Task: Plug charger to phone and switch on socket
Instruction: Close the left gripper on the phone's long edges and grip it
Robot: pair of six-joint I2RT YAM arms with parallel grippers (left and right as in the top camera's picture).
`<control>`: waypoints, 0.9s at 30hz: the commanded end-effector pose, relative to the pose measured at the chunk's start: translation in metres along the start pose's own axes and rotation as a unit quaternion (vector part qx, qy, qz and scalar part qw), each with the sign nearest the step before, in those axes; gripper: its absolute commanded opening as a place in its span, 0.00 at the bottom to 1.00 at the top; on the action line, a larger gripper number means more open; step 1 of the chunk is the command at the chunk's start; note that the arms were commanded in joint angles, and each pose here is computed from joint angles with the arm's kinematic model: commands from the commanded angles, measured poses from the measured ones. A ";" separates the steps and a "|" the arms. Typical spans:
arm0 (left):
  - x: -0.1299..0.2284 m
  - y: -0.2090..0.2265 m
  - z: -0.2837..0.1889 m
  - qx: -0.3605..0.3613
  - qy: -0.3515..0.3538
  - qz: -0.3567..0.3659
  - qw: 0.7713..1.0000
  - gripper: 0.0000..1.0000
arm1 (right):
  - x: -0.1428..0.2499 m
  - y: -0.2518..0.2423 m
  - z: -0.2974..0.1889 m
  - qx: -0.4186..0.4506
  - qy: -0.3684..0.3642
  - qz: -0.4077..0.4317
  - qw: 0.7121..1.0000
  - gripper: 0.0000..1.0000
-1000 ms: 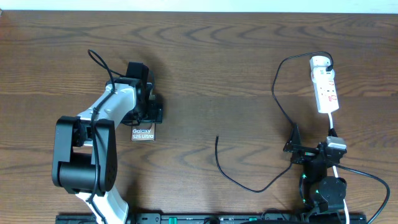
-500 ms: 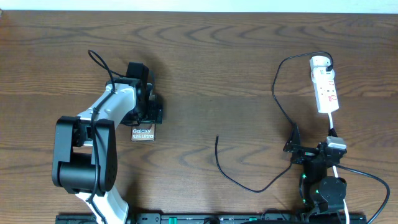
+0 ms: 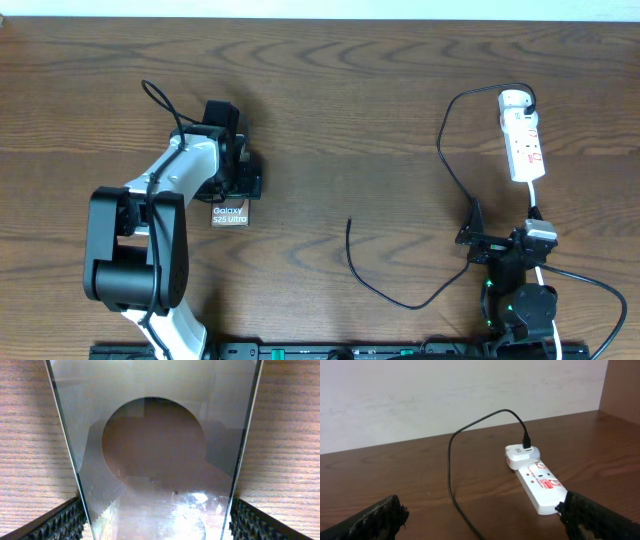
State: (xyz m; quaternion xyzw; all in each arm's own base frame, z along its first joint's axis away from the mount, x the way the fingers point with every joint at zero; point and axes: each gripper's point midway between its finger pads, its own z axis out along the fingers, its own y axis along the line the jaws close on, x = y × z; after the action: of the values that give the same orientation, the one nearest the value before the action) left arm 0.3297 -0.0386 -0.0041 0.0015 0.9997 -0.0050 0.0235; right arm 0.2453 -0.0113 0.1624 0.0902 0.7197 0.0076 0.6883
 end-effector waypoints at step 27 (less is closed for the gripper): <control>0.018 0.004 0.017 -0.008 0.020 0.005 1.000 0.77 | 0.000 -0.003 0.000 0.008 -0.001 -0.007 1.000 0.99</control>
State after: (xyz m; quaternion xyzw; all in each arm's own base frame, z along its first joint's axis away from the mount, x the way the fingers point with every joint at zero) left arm 0.3308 -0.0378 -0.0044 0.0035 0.9993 -0.0037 0.0380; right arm 0.2453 -0.0113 0.1624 0.0902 0.7197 0.0076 0.6883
